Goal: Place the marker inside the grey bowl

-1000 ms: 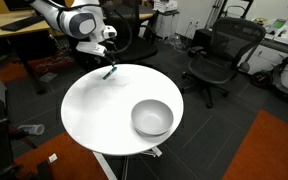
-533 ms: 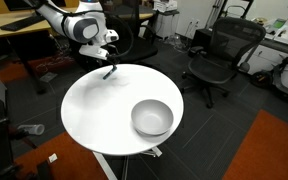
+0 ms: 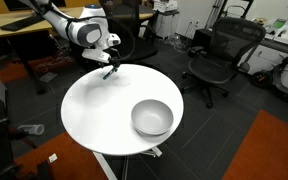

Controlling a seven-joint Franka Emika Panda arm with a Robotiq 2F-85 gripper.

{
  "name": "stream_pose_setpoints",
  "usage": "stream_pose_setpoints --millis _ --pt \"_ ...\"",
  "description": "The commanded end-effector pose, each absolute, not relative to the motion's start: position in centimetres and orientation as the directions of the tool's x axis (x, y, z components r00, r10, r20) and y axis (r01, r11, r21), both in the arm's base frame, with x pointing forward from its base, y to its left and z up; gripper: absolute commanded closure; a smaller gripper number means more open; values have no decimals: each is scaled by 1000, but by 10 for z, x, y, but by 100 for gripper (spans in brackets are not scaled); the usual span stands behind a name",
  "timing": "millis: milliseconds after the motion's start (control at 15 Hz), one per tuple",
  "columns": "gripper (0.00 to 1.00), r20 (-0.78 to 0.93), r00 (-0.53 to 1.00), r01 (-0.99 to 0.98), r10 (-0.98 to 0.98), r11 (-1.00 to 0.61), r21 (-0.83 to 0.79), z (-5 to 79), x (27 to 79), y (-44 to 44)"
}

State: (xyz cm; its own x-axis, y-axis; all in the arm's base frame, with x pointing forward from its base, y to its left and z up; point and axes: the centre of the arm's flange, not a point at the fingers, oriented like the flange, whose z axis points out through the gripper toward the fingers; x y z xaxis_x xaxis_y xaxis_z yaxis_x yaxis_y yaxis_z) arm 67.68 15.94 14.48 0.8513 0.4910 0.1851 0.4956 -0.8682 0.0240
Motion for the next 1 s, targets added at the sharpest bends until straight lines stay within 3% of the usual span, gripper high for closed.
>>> stream_pose_setpoints --millis 0,333,400,533,933 --pt "0 193 857 481 478 -876 34 140 686 160" --pt "3 189 859 480 476 -877 29 134 687 159" --pt "26 189 859 480 476 -877 29 133 688 158" --pt "29 191 858 480 476 -877 28 133 688 158" --pt "76 191 859 479 475 -877 26 131 690 158"
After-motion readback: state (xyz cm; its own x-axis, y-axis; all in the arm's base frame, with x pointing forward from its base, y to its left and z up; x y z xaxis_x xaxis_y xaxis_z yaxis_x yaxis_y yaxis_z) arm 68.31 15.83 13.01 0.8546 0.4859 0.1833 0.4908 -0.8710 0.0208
